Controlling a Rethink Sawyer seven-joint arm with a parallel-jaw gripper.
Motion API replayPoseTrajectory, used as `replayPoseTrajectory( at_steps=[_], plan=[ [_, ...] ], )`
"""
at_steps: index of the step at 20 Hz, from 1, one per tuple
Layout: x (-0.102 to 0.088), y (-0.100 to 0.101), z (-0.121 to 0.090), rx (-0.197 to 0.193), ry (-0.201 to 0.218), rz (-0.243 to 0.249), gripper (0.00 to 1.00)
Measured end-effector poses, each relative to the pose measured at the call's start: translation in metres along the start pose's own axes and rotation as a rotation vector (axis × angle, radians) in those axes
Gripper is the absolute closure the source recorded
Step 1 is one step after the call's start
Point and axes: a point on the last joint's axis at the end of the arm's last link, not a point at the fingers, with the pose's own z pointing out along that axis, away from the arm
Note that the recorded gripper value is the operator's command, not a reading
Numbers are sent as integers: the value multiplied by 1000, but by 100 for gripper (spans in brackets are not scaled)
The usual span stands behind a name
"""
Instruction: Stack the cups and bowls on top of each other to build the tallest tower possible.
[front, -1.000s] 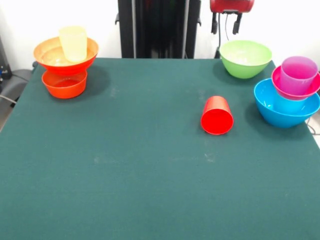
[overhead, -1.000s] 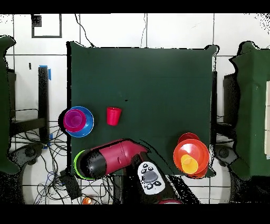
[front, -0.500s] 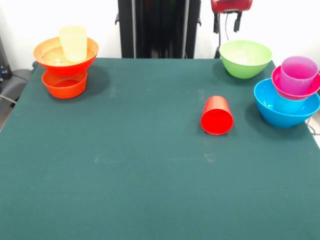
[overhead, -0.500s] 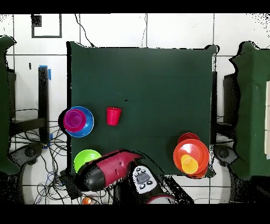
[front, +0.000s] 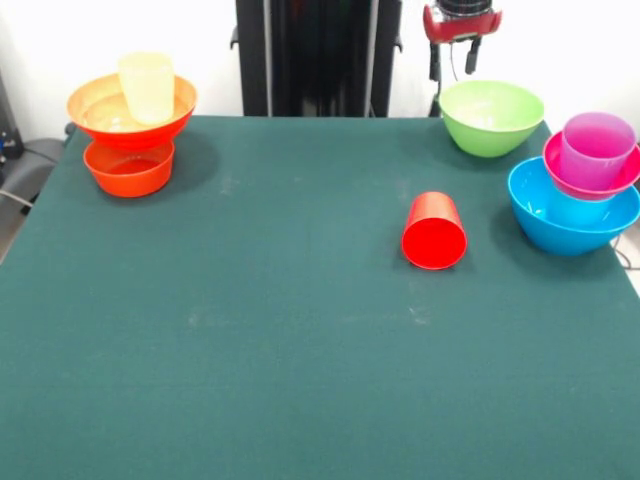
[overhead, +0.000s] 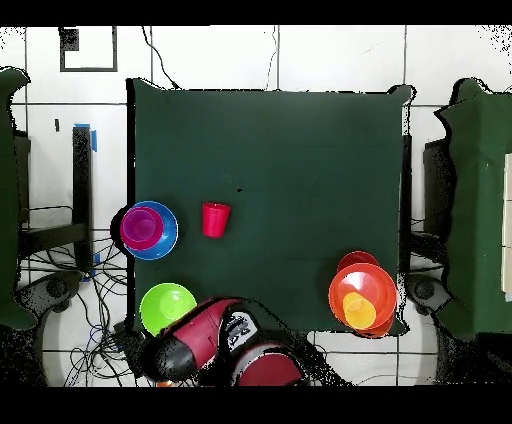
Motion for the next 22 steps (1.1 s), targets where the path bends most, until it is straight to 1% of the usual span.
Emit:
replayPoseTrajectory(
  at_steps=[3,7,13,15,18,22],
  plan=[
    [9,-2,11,5,-1,-21,0],
    [17,-9,23,16,-7,-33,0],
    [30,-27,36,67,9,-51,0],
    [32,-30,37,74,10,-50,0],
    [35,-41,39,93,15,-38,0],
    [34,-46,41,102,16,-28,0]
  ],
)
